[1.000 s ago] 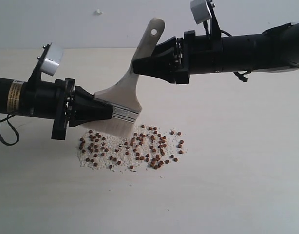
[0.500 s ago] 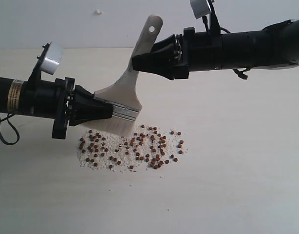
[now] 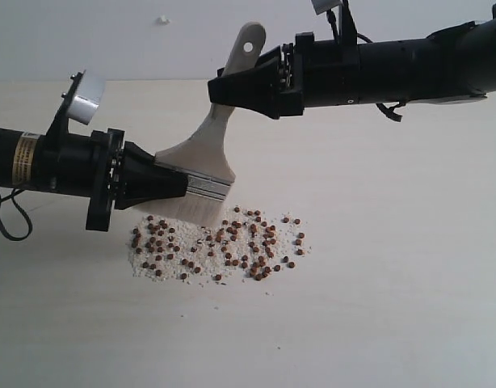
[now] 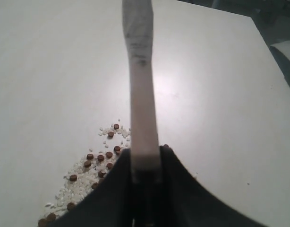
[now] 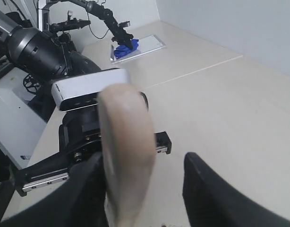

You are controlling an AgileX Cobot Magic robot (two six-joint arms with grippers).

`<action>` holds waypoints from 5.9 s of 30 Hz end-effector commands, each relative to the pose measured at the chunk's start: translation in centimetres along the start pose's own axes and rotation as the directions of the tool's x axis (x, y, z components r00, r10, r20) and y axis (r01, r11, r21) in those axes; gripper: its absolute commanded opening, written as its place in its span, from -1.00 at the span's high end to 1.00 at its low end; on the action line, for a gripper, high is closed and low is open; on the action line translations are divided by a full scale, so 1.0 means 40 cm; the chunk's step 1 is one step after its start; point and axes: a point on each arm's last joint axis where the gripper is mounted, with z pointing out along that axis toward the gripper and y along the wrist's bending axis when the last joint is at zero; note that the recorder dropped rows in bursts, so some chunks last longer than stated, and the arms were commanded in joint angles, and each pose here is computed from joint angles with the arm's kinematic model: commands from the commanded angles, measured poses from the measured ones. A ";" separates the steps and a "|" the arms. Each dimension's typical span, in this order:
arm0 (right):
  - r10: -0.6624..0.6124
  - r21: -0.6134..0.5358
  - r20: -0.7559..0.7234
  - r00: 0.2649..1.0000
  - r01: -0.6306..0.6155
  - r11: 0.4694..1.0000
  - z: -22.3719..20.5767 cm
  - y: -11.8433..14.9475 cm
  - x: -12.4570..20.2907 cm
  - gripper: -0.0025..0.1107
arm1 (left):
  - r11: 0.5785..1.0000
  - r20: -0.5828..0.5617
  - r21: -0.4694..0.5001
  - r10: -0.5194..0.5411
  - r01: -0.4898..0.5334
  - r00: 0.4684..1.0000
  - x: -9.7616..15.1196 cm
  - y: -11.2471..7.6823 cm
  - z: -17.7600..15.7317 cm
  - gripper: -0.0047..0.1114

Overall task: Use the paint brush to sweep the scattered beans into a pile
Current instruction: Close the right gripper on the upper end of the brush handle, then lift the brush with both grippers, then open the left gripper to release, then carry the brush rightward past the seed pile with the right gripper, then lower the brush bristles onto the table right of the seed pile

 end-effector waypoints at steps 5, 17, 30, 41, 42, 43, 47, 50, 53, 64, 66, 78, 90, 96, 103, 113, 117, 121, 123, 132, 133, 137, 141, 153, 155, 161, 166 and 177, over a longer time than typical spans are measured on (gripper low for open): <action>-0.027 0.010 0.021 0.999 0.027 1.000 0.001 -0.002 -0.013 0.70 | 1.000 0.022 0.017 0.022 -0.022 1.000 -0.017 -0.008 0.000 0.92; -0.039 0.012 0.029 0.999 0.039 0.999 -0.001 0.000 -0.028 0.96 | 1.000 0.024 0.015 -0.003 0.002 1.000 -0.019 -0.008 -0.001 0.92; 0.012 0.010 0.030 0.999 -0.012 1.000 -0.002 0.001 -0.030 0.96 | 0.997 0.058 -0.010 -0.075 0.075 0.995 -0.027 -0.001 -0.001 -0.14; -0.009 0.189 0.004 1.000 0.008 0.982 -0.023 0.007 -0.085 0.96 | 0.996 0.083 -0.023 -0.082 0.084 0.993 -0.091 -0.027 -0.026 -0.15; -0.016 0.212 0.000 1.000 0.016 0.977 -0.026 0.006 -0.091 0.96 | 0.997 0.089 -0.026 -0.077 0.079 0.993 -0.104 -0.032 -0.031 -0.14; -0.024 0.236 -0.003 1.000 0.024 0.971 -0.030 0.008 -0.099 0.96 | 0.997 0.094 -0.029 -0.075 0.078 0.993 -0.116 -0.038 -0.036 -0.14; 0.002 0.408 -0.009 1.000 0.002 0.913 -0.058 0.005 -0.133 0.96 | 0.998 0.079 -0.020 -0.061 0.062 0.995 -0.163 -0.080 -0.060 0.35; 0.045 0.569 -0.003 0.999 -0.035 0.822 -0.091 0.003 -0.147 0.96 | 0.997 0.086 -0.023 -0.066 0.068 0.994 -0.174 -0.111 -0.072 0.91; 0.073 0.681 0.002 0.997 -0.055 0.731 -0.134 0.033 -0.145 0.96 | 0.995 0.117 -0.053 -0.081 0.087 0.990 -0.181 -0.164 -0.105 0.92; 0.040 0.838 -0.018 0.999 -0.007 0.545 -0.246 0.174 -0.128 0.96 | 0.939 0.343 -0.340 0.067 0.057 0.937 -0.132 -0.402 -0.203 0.92; 0.042 0.844 0.008 0.999 -0.029 0.535 -0.256 0.191 -0.131 0.96 | 0.927 0.366 -0.372 0.098 0.048 0.926 -0.129 -0.432 -0.213 0.92; 0.119 0.935 0.060 0.991 -0.098 0.342 -0.324 0.234 -0.065 0.96 | 0.686 0.428 -0.709 0.236 0.162 0.873 -0.048 -0.526 -0.282 0.92; 0.111 0.910 0.233 0.966 -0.257 0.326 -0.361 0.324 -0.052 0.96 | 0.392 0.484 -0.836 0.199 0.384 0.852 0.016 -0.535 -0.350 0.92; 0.059 0.930 0.239 0.969 -0.246 0.274 -0.399 0.377 -0.028 0.96 | 0.287 0.531 -0.841 0.282 0.458 0.799 0.033 -0.552 -0.381 0.92; 0.010 0.942 0.249 0.969 -0.244 0.228 -0.415 0.384 -0.031 0.96 | 0.249 0.540 -0.840 0.302 0.482 0.785 0.040 -0.564 -0.392 0.92; -0.032 0.955 0.193 0.981 -0.181 0.236 -0.416 0.387 -0.043 0.96 | 0.244 0.525 -0.850 0.306 0.467 0.794 0.040 -0.564 -0.392 0.92; -0.033 0.973 0.175 0.984 -0.168 0.156 -0.422 0.354 -0.038 0.96 | 0.244 0.525 -0.850 0.306 0.467 0.794 0.040 -0.564 -0.392 0.92; -0.143 0.967 0.255 0.956 -0.252 0.036 -0.442 0.316 -0.012 0.96 | 0.244 0.525 -0.850 0.306 0.467 0.794 0.040 -0.564 -0.392 0.92; -0.204 0.951 0.308 0.929 -0.291 0.109 -0.428 0.310 0.000 0.96 | 0.244 0.525 -0.850 0.306 0.467 0.794 0.040 -0.564 -0.392 0.92; -0.136 0.883 0.418 0.898 -0.367 0.292 -0.363 0.250 0.070 0.96 | 0.244 0.525 -0.850 0.306 0.467 0.794 0.040 -0.564 -0.392 0.92; -0.130 0.876 0.427 0.895 -0.374 0.303 -0.353 0.246 0.078 0.96 | 0.244 0.525 -0.850 0.306 0.467 0.794 0.040 -0.564 -0.392 0.92; -0.130 0.872 0.416 0.900 -0.354 0.338 -0.295 0.233 0.111 0.96 | 0.243 0.523 -0.851 0.307 0.466 0.795 0.040 -0.564 -0.392 0.92; -0.193 0.905 0.352 0.916 -0.280 0.321 -0.256 0.228 0.130 0.96 | 0.243 0.523 -0.851 0.307 0.466 0.795 0.040 -0.564 -0.392 0.92; -0.233 0.962 0.140 0.962 -0.075 0.264 -0.151 0.320 0.157 0.96 | 0.243 0.523 -0.851 0.307 0.466 0.795 0.040 -0.564 -0.392 0.92; -0.245 0.956 0.152 0.957 -0.080 0.282 -0.135 0.340 0.159 0.96 | 0.243 0.523 -0.851 0.307 0.466 0.795 0.040 -0.564 -0.392 0.92; -0.225 0.971 0.131 0.965 -0.079 0.224 -0.105 0.331 0.217 0.96 | 0.243 0.523 -0.851 0.307 0.466 0.795 0.040 -0.564 -0.392 0.92; -0.167 0.964 0.147 0.975 -0.103 0.245 -0.084 0.311 0.265 0.96 | 0.243 0.523 -0.851 0.307 0.466 0.795 0.040 -0.564 -0.392 0.92; -0.142 0.930 0.225 0.964 -0.169 0.326 -0.006 0.286 0.239 0.96 | 0.243 0.523 -0.851 0.307 0.466 0.795 0.040 -0.564 -0.392 0.92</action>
